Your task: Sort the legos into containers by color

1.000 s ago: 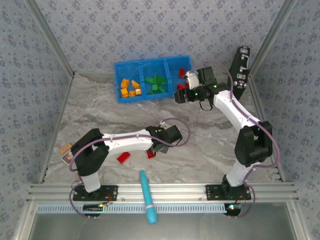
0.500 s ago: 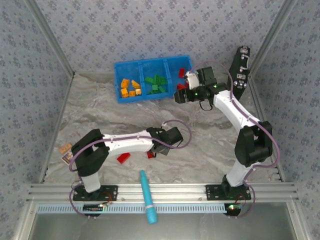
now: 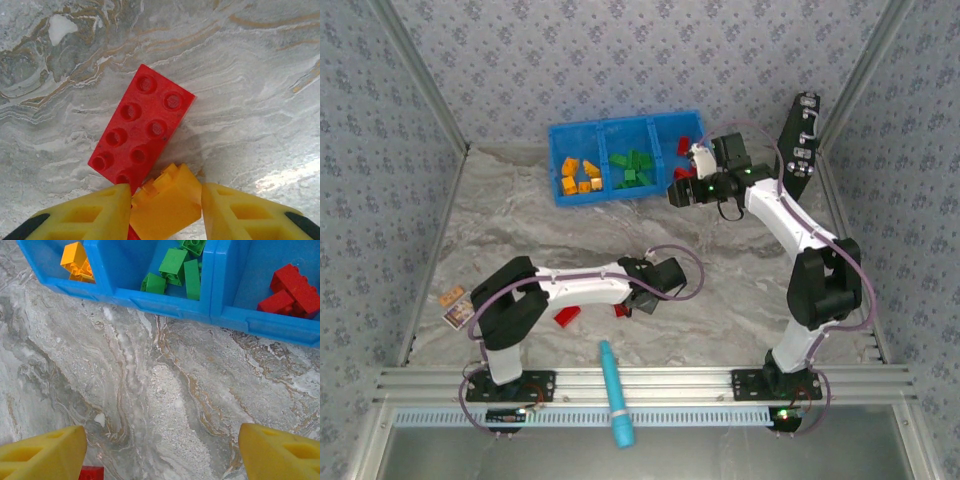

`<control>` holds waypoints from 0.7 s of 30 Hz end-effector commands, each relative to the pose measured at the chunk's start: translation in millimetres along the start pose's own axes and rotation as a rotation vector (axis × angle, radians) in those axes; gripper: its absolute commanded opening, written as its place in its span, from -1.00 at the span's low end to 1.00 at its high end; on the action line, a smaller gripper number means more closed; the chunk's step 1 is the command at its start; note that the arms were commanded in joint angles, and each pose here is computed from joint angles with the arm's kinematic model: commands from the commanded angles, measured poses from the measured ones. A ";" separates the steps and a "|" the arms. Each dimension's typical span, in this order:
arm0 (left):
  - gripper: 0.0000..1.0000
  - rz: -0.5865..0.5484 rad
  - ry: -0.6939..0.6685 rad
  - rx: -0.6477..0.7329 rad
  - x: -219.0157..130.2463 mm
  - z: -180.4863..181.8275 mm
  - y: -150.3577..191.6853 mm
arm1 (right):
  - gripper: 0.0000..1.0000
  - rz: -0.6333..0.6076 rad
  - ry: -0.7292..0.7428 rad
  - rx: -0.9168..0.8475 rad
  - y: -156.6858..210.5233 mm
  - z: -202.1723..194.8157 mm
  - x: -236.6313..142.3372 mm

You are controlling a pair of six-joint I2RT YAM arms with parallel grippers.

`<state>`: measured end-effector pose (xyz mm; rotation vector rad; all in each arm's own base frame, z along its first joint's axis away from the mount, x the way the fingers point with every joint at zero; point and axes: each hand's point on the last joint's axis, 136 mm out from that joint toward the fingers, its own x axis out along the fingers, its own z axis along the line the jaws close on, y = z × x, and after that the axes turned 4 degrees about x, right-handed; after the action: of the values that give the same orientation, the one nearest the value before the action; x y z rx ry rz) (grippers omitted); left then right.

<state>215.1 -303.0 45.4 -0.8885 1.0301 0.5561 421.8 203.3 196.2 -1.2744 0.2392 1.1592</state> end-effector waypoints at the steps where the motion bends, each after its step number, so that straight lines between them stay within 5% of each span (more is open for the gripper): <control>1: -0.22 0.032 -0.010 0.030 6.2 -1.7 9.1 | 0.62 -0.005 0.002 0.007 -7.4 -1.1 -4.2; 21: -0.51 0.011 -0.027 -0.016 -12.8 9.9 10.2 | 0.62 0.003 0.015 0.031 -3.9 -8.5 -0.7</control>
<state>214.7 -300.0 47.4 -0.9021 1.0162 0.5707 423.7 199.1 196.1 -1.2704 0.2498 1.1535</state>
